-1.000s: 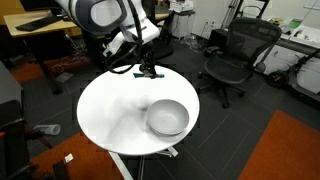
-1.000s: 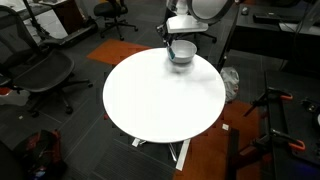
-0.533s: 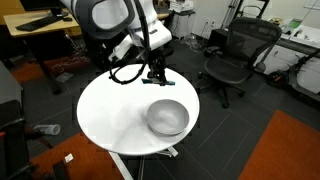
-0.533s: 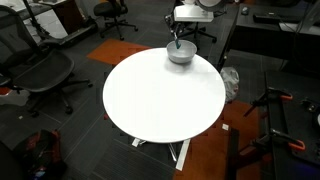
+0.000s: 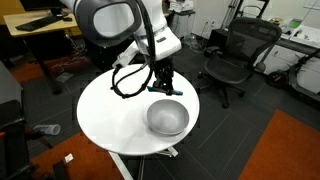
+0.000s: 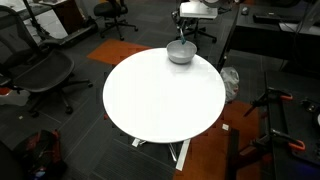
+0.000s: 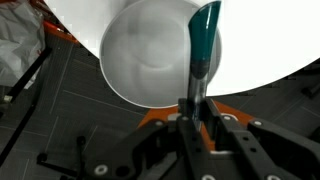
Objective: Put the marker in the bowl
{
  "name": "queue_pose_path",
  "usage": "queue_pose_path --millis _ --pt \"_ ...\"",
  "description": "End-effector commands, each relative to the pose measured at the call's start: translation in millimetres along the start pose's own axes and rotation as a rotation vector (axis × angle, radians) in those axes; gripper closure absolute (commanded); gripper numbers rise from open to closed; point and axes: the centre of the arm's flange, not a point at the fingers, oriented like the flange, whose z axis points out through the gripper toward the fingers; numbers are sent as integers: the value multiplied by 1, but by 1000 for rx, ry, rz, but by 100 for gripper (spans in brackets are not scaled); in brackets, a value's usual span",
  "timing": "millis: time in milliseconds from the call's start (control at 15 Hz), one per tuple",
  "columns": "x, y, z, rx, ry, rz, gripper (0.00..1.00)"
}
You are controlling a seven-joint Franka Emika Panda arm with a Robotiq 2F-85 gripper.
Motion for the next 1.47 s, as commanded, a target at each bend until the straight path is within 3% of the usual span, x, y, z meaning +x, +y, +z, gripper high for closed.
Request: queue_pose_path --millis 0,867,933,1067,1400 --pt "7 6 8 -13 -11 1 95" --pt "12 19 63 -52 -43 41 95" --pt "12 18 65 -53 -46 44 56" --pt "13 18 68 -48 -57 43 49" --pt "9 20 59 -27 -76 17 12"
